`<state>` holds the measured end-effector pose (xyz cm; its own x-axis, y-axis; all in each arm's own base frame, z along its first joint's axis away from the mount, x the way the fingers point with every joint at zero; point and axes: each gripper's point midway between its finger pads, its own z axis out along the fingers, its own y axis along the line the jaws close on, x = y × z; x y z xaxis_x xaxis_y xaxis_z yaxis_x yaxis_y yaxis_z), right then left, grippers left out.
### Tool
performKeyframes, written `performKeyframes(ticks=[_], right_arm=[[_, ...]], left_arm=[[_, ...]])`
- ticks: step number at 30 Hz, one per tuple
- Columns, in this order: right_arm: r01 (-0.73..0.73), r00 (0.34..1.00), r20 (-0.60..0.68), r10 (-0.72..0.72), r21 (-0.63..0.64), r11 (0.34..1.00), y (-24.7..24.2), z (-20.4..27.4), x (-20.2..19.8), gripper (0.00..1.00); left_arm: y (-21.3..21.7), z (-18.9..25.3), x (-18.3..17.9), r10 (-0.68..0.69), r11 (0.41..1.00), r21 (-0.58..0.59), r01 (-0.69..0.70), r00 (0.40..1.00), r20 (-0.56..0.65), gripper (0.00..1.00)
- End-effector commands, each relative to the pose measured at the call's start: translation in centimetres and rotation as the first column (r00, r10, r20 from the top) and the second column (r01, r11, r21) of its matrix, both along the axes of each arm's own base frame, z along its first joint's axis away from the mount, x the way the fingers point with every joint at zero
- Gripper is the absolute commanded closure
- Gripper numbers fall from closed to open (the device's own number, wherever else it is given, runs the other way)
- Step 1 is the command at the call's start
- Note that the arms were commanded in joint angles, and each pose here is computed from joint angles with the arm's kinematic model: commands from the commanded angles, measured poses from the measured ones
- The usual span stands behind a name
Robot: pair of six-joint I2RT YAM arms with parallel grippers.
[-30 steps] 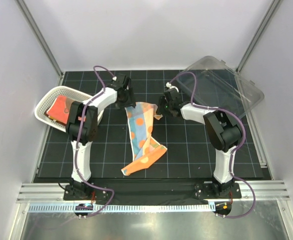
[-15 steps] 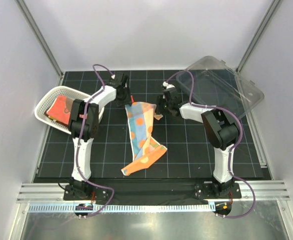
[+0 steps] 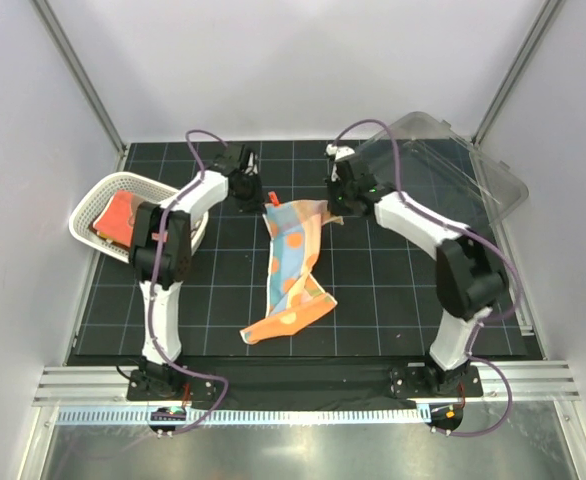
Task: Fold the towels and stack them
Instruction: Flatten out the crumpled towel
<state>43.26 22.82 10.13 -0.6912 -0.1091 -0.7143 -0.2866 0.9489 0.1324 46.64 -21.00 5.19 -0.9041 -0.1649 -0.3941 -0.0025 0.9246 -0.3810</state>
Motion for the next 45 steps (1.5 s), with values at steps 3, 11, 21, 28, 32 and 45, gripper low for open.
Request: performKeyframes(ticks=[3, 11, 21, 28, 32, 45], right_arm=[[-0.093, 0.992, 0.066, 0.106, -0.169, 0.981, -3.2, 7.5, -6.0, 0.98], [-0.138, 0.985, -0.125, 0.121, -0.139, 0.981, -3.5, 1.1, -17.4, 0.87], [0.165, 0.981, -0.126, -0.146, 0.152, 0.975, -3.2, 4.2, -20.0, 0.46], [0.294, 0.955, -0.142, -0.260, 0.359, 0.886, -0.9, 2.8, -18.0, 0.43], [0.228, 0.969, -0.181, -0.170, 0.373, 0.899, 0.3, 0.7, -16.7, 0.44], [0.213, 0.958, -0.268, -0.100, 0.437, 0.874, -0.3, -3.9, -15.9, 0.44]], left_arm=[[0.9, 8.0, -4.0, 0.019, 0.999, -0.052, -0.014, 0.995, 0.101, 1.00], [0.0, 3.4, -13.9, -0.008, 1.000, -0.029, 0.007, 1.000, -0.011, 1.00], [2.2, 0.4, -19.8, -0.035, 0.995, 0.095, 0.038, 0.999, -0.031, 1.00], [3.8, 0.6, -19.9, -0.006, 0.988, 0.153, 0.004, 1.000, 0.013, 1.00], [3.7, 0.3, -20.0, -0.016, 0.988, 0.152, 0.016, 1.000, 0.002, 1.00], [3.5, -0.2, -19.9, -0.018, 0.988, 0.151, 0.019, 1.000, -0.011, 1.00]])
